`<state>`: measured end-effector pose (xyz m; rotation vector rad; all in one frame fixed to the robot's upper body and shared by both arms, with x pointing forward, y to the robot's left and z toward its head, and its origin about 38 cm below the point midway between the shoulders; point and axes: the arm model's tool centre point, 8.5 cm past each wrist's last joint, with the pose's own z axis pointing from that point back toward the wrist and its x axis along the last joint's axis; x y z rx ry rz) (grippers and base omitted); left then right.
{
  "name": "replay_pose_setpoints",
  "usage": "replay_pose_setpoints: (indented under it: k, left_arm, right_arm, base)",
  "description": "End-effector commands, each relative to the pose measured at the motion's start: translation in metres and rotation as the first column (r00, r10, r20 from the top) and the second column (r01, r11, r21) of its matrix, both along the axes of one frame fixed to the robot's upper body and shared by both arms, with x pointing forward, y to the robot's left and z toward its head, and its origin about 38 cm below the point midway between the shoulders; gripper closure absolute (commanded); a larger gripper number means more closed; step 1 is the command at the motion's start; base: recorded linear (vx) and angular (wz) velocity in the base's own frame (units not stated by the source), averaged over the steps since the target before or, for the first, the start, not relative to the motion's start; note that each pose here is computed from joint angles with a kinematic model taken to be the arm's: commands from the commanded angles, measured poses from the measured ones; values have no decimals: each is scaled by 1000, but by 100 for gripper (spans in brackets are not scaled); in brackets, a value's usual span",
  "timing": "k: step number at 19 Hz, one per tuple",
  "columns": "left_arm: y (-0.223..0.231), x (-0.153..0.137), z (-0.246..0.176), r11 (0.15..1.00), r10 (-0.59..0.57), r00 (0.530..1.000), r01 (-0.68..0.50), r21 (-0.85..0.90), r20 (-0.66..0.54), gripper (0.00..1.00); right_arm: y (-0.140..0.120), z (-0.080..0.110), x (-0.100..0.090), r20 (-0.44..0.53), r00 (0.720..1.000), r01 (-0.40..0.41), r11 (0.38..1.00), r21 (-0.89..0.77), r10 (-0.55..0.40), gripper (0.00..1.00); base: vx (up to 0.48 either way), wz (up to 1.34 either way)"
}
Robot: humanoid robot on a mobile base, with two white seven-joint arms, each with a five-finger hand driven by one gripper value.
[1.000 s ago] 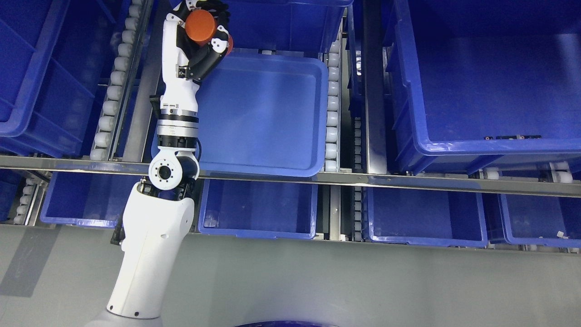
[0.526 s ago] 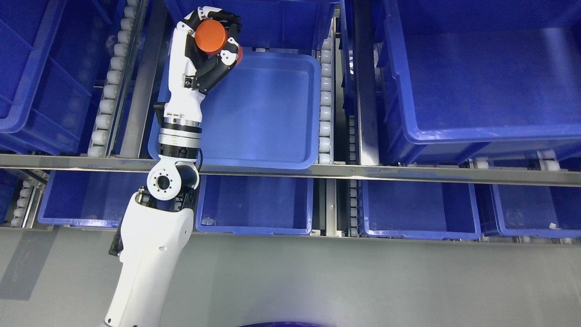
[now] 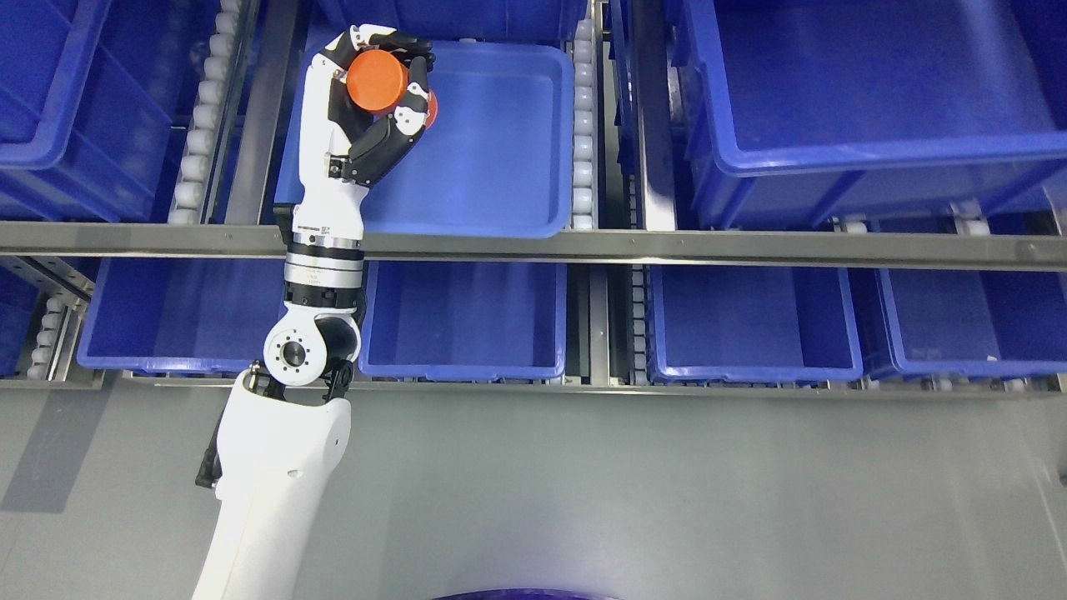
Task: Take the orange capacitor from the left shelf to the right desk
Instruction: 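Carry the capacitor in the left hand while turning toward the steel table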
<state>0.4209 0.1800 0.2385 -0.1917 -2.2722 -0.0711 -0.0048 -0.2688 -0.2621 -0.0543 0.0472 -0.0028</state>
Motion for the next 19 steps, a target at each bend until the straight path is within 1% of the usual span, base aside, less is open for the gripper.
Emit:
replay_pose_setpoints:
  k: [1,3,9,15,19]
  left_arm:
    - [2,-6,2,999,-19,1000,18,29,21,98]
    - [-1,-7,3,998,-45,998,43,49,39,97]
    - [-2,-7,3,998,-49,998,47,52,41,97]
    - [-2,-5,9,998,-50,997,48,51,54,97]
    - [-5,-3,14,997,-57,996,54,54,66,97]
  right_arm:
    - [-11,0,12,37,999,8,1000,-18,-7,0]
    - [-11,0,13,39,999,7,1000,-18,-7,0]
    - [-11,0,12,37,999,8,1000,-18,-7,0]
    - [-11,0,13,39,999,7,1000,-18,-7,0]
    - [-11,0,13,39,999,7,1000,-18,-7,0]
  base:
    - [-212,-49]
    - [-223,-189]
    - [-209,-391]
    - [-165,-837]
    - [-13,-966]
